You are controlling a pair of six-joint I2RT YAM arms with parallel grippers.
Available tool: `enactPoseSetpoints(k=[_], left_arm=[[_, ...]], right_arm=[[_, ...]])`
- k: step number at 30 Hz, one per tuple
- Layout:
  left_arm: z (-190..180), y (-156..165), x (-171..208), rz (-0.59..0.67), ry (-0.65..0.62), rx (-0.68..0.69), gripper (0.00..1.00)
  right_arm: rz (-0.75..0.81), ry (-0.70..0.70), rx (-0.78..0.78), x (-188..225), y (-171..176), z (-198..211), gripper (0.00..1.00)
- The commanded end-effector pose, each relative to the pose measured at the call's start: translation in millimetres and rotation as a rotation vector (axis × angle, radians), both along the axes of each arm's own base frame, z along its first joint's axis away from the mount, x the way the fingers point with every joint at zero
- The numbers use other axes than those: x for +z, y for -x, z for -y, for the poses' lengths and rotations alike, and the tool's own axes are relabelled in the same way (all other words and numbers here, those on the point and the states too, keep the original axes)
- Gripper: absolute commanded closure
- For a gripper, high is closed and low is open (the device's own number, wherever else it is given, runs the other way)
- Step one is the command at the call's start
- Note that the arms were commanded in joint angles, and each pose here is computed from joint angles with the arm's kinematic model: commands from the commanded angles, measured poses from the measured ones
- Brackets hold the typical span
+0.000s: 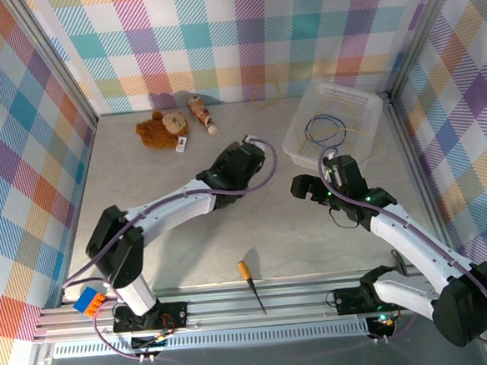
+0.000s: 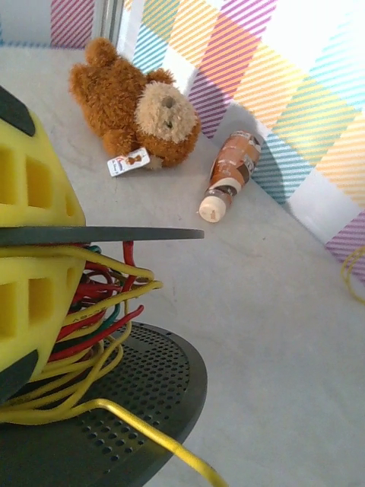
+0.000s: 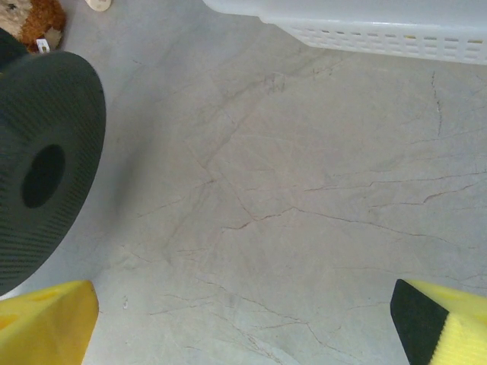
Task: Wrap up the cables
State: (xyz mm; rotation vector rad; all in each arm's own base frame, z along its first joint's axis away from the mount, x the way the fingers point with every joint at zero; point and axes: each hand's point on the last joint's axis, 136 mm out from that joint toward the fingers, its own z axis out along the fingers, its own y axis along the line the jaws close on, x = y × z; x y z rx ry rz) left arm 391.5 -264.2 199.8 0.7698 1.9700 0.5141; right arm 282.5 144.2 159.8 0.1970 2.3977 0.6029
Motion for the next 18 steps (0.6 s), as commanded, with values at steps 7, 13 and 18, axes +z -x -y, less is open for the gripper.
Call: enactPoseSetpoints(k=[7,13,18], left_arm=[[31.4,16.0,-30.9,-0.122,-0.018,-0.079,0.75],[48.1,42.5,-42.4,-0.262,0.095,-0.131,0.56],[59.4,66.1,-26.7,-0.356,0.239,-0.192,0.36]], right_arm=[[-0.011,0.011,-0.061,-5.6,-0.1,13.8,0.01],[-0.016,0.006,-0.063,-7.0,-0.4,14.2,0.01],[-0.021,0.013,-0.066,-9.4,0.9,16.1,0.01]])
